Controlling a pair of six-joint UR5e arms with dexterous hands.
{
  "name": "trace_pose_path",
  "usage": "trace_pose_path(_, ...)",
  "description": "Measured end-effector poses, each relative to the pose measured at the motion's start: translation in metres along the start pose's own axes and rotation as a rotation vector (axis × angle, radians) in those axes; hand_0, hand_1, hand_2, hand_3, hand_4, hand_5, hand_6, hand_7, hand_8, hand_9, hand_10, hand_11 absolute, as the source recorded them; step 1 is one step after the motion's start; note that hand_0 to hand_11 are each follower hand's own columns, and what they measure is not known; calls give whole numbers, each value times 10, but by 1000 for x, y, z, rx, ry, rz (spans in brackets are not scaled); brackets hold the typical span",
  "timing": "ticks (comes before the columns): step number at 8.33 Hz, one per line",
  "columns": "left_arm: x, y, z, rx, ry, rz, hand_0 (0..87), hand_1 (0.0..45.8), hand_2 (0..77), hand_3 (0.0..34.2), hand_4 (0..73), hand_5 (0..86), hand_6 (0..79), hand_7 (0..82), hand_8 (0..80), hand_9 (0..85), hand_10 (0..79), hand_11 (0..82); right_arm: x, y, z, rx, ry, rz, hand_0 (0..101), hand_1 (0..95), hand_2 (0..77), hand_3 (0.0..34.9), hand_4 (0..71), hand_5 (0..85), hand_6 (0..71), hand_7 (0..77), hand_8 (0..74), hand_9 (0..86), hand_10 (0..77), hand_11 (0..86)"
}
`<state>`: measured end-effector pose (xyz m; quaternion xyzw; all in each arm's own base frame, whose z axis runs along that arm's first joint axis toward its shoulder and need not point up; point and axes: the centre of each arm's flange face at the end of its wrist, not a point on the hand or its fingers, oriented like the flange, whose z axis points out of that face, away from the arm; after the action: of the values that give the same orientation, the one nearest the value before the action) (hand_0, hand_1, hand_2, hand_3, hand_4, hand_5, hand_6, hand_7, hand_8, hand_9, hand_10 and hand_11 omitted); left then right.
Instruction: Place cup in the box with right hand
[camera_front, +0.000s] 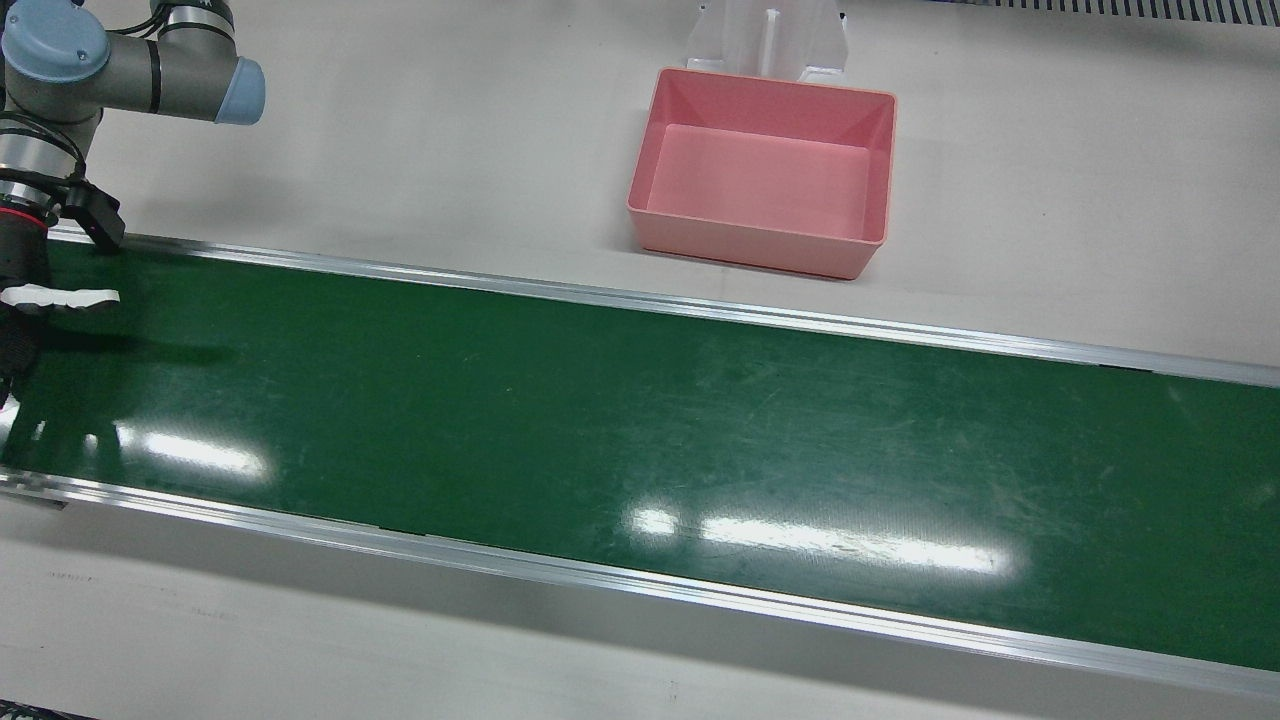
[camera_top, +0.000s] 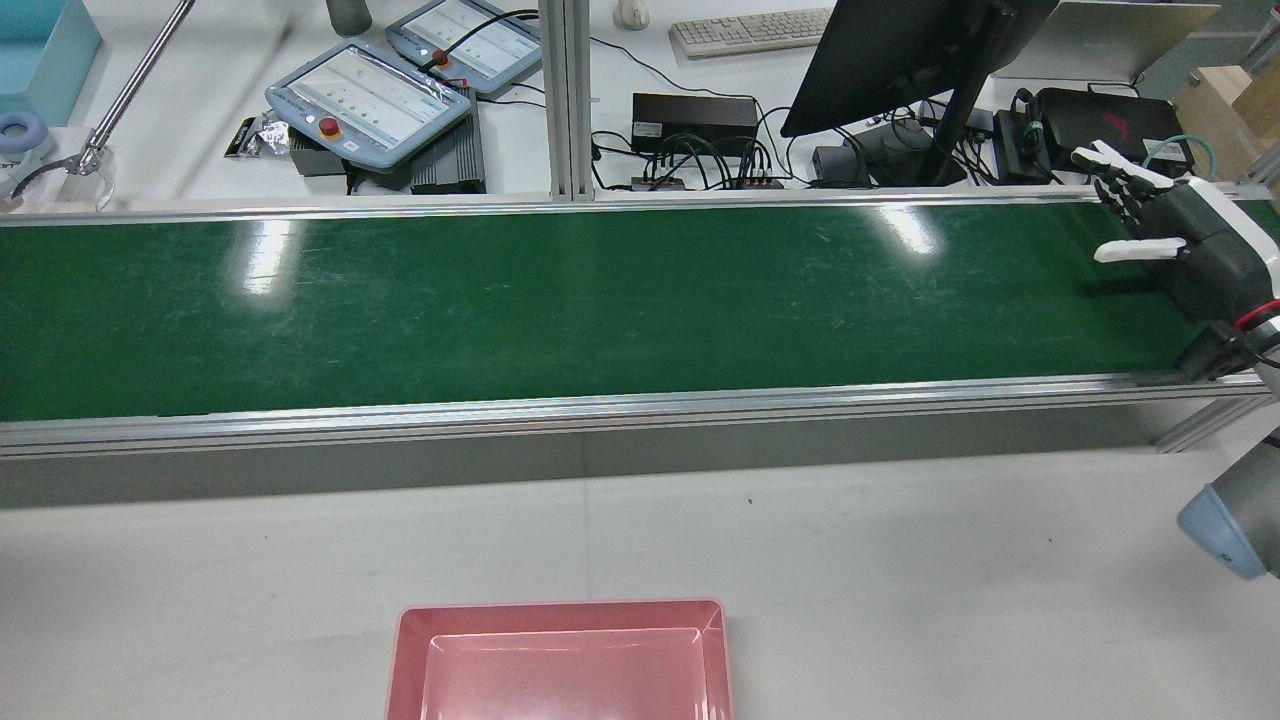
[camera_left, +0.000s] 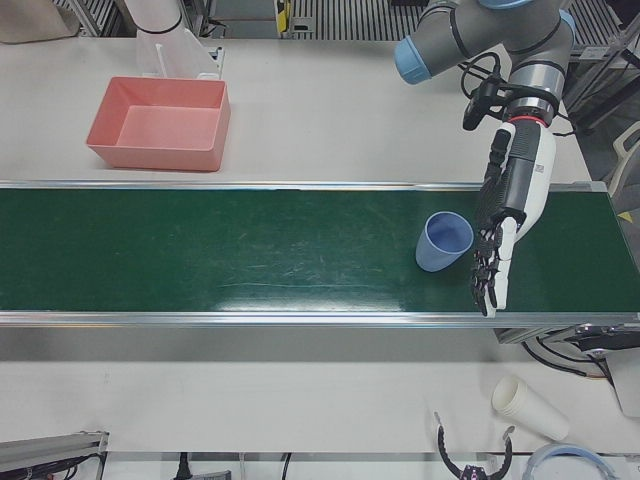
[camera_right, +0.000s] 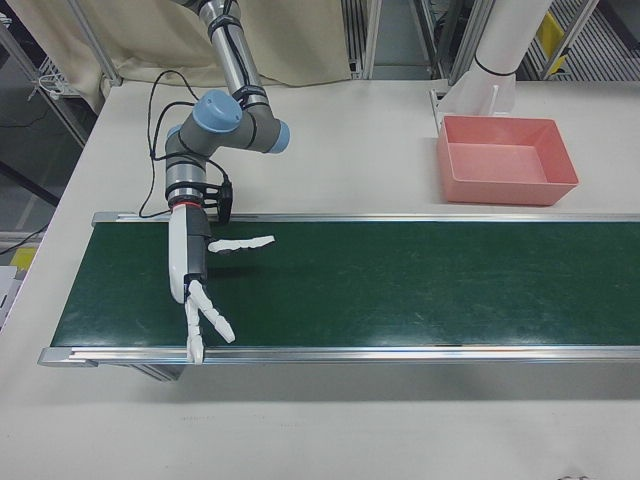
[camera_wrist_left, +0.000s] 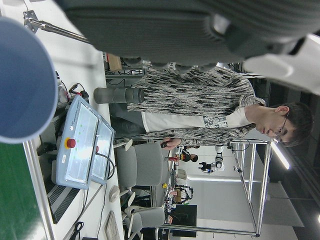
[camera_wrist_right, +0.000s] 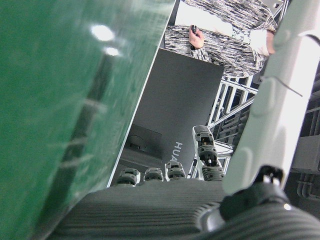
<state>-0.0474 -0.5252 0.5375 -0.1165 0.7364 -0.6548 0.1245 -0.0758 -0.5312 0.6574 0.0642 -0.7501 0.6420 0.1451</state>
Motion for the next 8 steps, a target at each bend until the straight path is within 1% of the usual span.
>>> trace_pose_path(5,0,0,0,0,0,0,1,5,5,0,11,5,0,5,0,0,0,0,1,3,1,-9,0,4,511,158,5,4,0,65,27,76,27,5,22,49)
trace_pose_path(6,0,0,0,0,0,0,0,5,5,0,11,5,5,5,0,0,0,0,1,4,1,-10,0,4,512,158,5,5,0,65,44,82,27,5,22,49)
trace_pose_path(8,0,0,0,0,0,0,0,5,5,0,11,5,0,5,0,0,0,0,1,4,2,-10,1,4,512,158,11,0,0,65,33,76,27,5,22,49)
